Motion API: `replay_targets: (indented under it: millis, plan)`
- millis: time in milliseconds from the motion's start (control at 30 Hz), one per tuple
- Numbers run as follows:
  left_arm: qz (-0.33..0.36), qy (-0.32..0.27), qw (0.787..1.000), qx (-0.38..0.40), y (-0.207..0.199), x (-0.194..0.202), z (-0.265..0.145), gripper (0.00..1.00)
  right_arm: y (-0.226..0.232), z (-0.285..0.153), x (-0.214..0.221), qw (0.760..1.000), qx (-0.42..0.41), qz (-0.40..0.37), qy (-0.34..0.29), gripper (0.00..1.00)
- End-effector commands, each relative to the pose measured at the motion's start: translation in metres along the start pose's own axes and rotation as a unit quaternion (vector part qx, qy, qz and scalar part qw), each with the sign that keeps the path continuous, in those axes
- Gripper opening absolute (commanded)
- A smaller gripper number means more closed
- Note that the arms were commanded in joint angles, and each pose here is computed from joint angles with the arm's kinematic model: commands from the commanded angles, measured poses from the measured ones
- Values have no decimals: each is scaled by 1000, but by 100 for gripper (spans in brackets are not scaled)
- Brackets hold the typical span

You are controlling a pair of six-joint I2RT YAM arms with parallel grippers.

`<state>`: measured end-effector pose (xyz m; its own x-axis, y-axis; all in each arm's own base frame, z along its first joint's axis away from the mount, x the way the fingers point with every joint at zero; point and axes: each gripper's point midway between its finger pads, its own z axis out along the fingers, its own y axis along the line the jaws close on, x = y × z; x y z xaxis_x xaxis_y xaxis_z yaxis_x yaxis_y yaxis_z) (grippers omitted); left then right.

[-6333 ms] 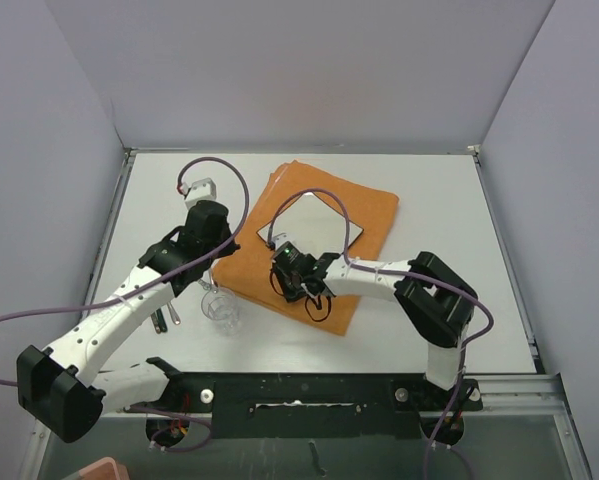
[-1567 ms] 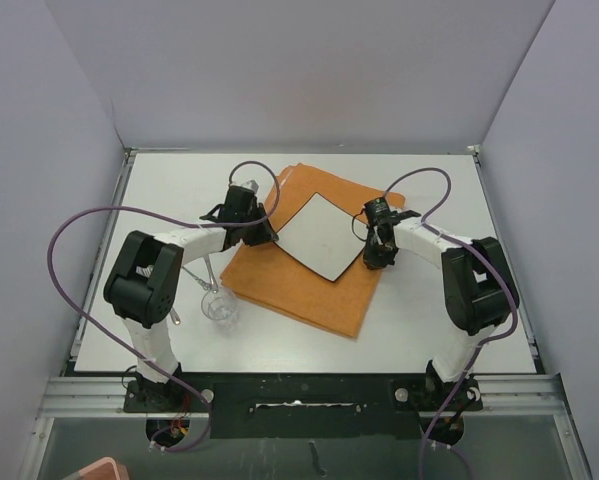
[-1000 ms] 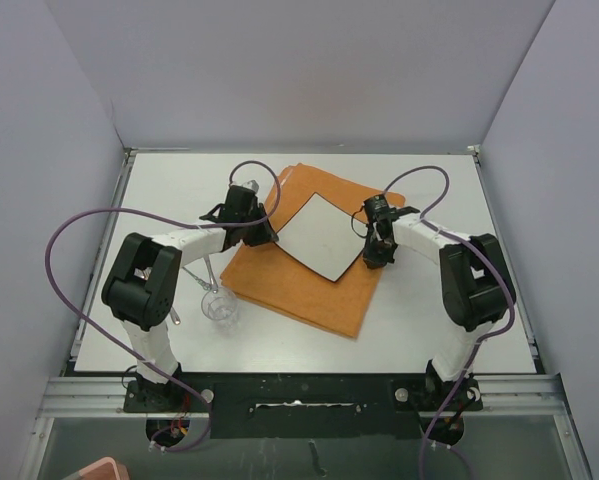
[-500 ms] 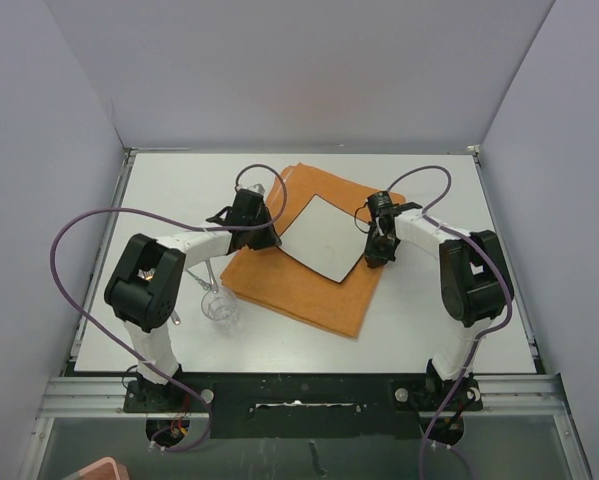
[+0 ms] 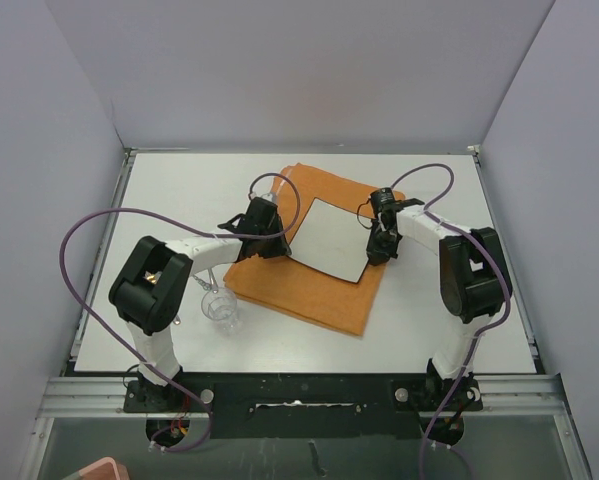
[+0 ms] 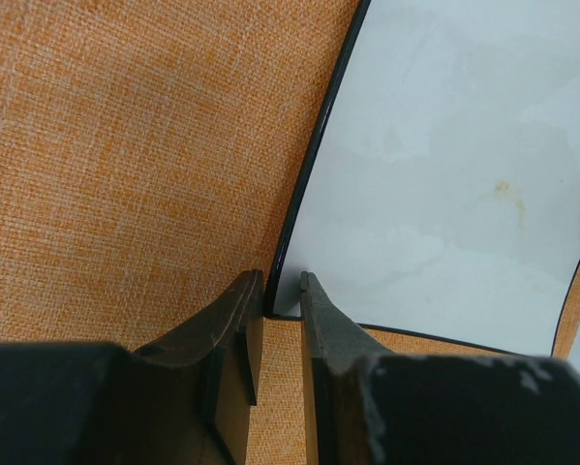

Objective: Set the dinner table for one person
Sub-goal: Adjust the plate on the napkin.

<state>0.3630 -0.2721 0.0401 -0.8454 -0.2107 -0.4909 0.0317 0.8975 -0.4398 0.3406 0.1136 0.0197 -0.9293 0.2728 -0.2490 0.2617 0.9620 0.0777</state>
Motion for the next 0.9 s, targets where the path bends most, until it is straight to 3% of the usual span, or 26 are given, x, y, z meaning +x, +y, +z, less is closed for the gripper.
replay_targets:
  millis: [0,133,333,467,600,633,667,700,733,867]
  plan:
    - [21,-14,999,26,-19,-7,-17,0,10,8,-15,1000,-12,3,-22,0]
    - [27,-16,999,15,-16,-8,-20,4,10,-11,-23,999,-11,-2,-41,0]
    - [71,-62,995,-37,-13,-46,-45,26,18,-71,-58,994,-25,-15,-102,21]
    - [94,-122,985,-82,-18,-92,-79,32,19,-108,-77,988,-30,-24,-146,30]
    - [70,-149,982,-94,-24,-104,-106,36,18,-117,-96,983,-29,-45,-177,32]
    - [54,-149,982,-98,-22,-99,-109,36,18,-111,-99,984,-31,-46,-171,24]
    - [37,-148,983,-100,-21,-93,-111,33,20,-104,-101,985,-40,-51,-160,3]
    - [24,-145,984,-101,-21,-84,-112,23,25,-97,-104,986,-52,-59,-149,0]
    - [13,-139,985,-103,-19,-74,-111,0,31,-89,-104,986,-64,-68,-137,0]
    - [-16,-87,987,-134,-13,-16,-101,0,56,-67,-121,984,-96,-95,-120,0]
